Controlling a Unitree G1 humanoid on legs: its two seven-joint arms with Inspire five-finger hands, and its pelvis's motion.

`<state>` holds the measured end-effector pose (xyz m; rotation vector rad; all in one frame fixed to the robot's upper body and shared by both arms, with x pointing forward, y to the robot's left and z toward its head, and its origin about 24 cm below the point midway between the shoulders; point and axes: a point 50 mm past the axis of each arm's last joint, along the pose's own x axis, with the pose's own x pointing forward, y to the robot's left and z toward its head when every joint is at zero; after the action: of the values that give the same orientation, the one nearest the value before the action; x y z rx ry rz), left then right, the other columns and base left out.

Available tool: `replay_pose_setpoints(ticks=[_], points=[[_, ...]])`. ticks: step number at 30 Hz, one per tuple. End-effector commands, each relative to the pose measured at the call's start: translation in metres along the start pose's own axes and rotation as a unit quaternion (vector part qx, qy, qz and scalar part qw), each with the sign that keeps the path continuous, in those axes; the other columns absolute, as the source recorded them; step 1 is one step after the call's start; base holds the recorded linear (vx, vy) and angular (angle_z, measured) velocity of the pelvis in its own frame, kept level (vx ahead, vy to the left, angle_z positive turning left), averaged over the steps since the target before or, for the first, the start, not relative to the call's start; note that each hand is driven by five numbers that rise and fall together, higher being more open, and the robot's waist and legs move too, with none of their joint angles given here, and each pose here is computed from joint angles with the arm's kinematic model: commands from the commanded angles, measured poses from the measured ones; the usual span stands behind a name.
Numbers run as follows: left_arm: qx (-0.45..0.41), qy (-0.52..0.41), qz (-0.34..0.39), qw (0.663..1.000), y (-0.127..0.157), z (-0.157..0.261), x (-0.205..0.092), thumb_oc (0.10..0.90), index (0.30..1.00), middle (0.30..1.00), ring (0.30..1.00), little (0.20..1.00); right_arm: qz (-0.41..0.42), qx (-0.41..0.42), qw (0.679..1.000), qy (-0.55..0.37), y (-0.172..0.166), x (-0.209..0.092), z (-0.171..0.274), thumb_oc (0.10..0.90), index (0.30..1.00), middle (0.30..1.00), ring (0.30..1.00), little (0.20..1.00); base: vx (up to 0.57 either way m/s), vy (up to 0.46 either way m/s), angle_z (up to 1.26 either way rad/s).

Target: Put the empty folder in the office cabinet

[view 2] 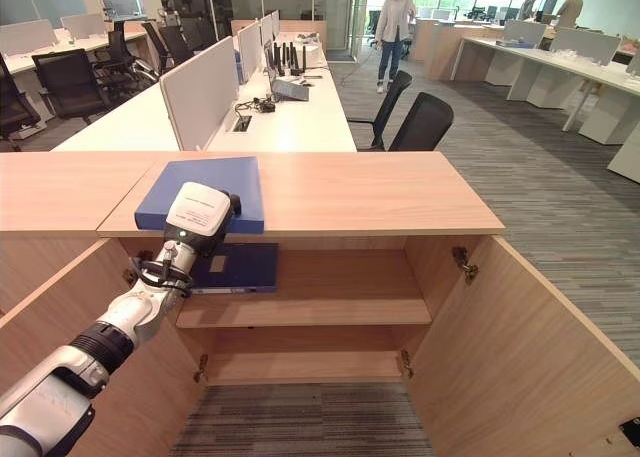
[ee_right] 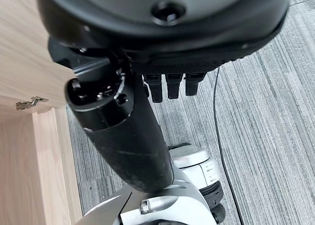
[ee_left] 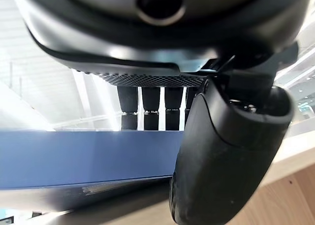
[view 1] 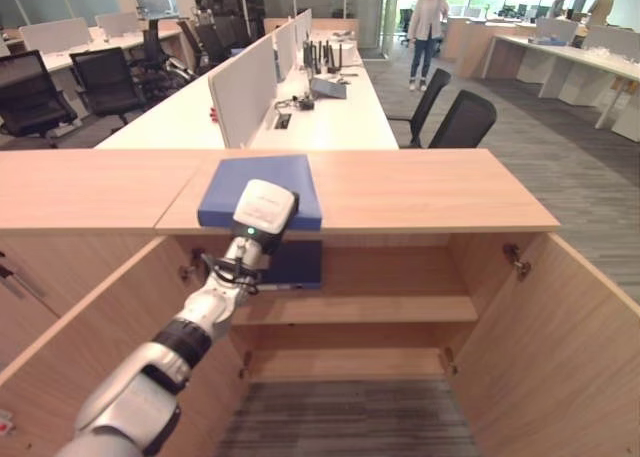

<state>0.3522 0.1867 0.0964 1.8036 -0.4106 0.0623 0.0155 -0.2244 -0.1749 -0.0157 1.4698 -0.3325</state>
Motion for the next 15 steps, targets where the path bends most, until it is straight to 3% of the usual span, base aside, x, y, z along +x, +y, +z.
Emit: replay_pose_setpoints(ticks=[1,8,11,15], points=[[0.012,0.064,-0.022,0.998,0.009,-0.029,0.020,0.400,0.300,0.300,0.300,0.300,-0.023,-0.004,1.000,-0.015,-0.010,0.001,0.017,0.800,0.900,0.900,0.900,0.900,0.00,0.000,0.00],[-0.132,0.054,0.059,0.988,0.036,-0.011,0.014,0.400,0.300,0.300,0.300,0.300,-0.023,0.009,1.000,-0.016,-0.009,0.001,0.015,0.800,0.900,0.900,0.900,0.900,-0.01,-0.001,0.00],[-0.374,-0.039,0.097,0.921,0.059,0.027,-0.056,0.400,0.300,0.300,0.300,0.300,-0.007,0.043,0.999,-0.025,0.002,0.000,0.015,0.800,0.900,0.900,0.900,0.900,0.00,-0.001,0.03],[-0.417,-0.035,0.075,0.905,0.055,0.024,-0.081,0.400,0.300,0.300,0.300,0.300,-0.010,0.045,0.999,-0.028,0.001,0.000,0.013,0.800,0.900,0.900,0.900,0.900,-0.01,-0.006,0.20]])
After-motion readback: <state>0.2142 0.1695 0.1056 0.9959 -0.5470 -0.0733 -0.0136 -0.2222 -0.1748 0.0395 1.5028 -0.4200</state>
